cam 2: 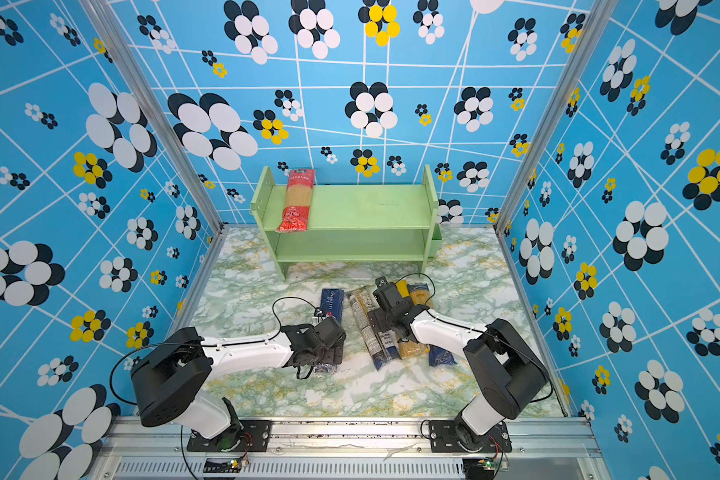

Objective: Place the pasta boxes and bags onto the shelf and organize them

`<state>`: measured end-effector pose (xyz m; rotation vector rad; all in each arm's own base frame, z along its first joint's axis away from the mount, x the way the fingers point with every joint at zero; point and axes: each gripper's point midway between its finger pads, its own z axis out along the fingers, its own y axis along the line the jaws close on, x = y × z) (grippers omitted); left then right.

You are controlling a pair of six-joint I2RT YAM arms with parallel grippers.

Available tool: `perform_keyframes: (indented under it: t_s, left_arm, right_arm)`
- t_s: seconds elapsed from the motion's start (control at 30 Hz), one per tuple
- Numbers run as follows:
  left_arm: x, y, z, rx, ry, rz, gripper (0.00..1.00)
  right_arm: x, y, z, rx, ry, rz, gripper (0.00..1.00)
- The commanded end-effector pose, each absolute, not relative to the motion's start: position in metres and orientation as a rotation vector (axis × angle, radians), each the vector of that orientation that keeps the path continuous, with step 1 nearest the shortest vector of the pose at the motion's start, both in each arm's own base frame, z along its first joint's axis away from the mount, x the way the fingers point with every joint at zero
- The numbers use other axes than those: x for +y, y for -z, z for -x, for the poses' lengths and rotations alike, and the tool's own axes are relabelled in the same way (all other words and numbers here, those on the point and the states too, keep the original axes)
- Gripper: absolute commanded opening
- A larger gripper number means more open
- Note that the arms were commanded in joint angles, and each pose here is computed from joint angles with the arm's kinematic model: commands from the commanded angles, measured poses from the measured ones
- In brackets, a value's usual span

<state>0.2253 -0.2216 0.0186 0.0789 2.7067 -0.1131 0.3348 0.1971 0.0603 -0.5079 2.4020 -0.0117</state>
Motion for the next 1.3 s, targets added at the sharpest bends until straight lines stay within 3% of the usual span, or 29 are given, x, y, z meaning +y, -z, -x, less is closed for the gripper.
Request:
perform_keyframes:
  t_s: [0.0, 0.53, 1.03, 1.13, 1.27]
  left_arm:
    - [-0.205, -0.004, -0.204, 2.778, 0.065, -0.058, 0.99]
    - [-0.210, -0.007, -0.191, 2.742, 0.044, -0.074, 0.97]
    - [-0.211, -0.003, -0.194, 2.739, 0.026, -0.058, 0.61]
    - [-0.210, -0.002, -0.195, 2.739, 0.022, -0.047, 0.62]
    - [-0.207, -0.003, -0.195, 2.736, 0.005, -0.038, 0.82]
  right_arm:
    - [0.201, -0.065, -0.343, 2.389, -0.008, 0.490, 0.99]
    - [0.206, -0.061, -0.345, 2.395, -0.023, 0.494, 0.99]
    - [0.203, -0.062, -0.342, 2.393, -0.022, 0.488, 0.99]
    - [0.203, -0.063, -0.342, 2.391, -0.023, 0.486, 0.99]
    - [0.203, -0.064, -0.342, 2.390, -0.024, 0.487, 0.99]
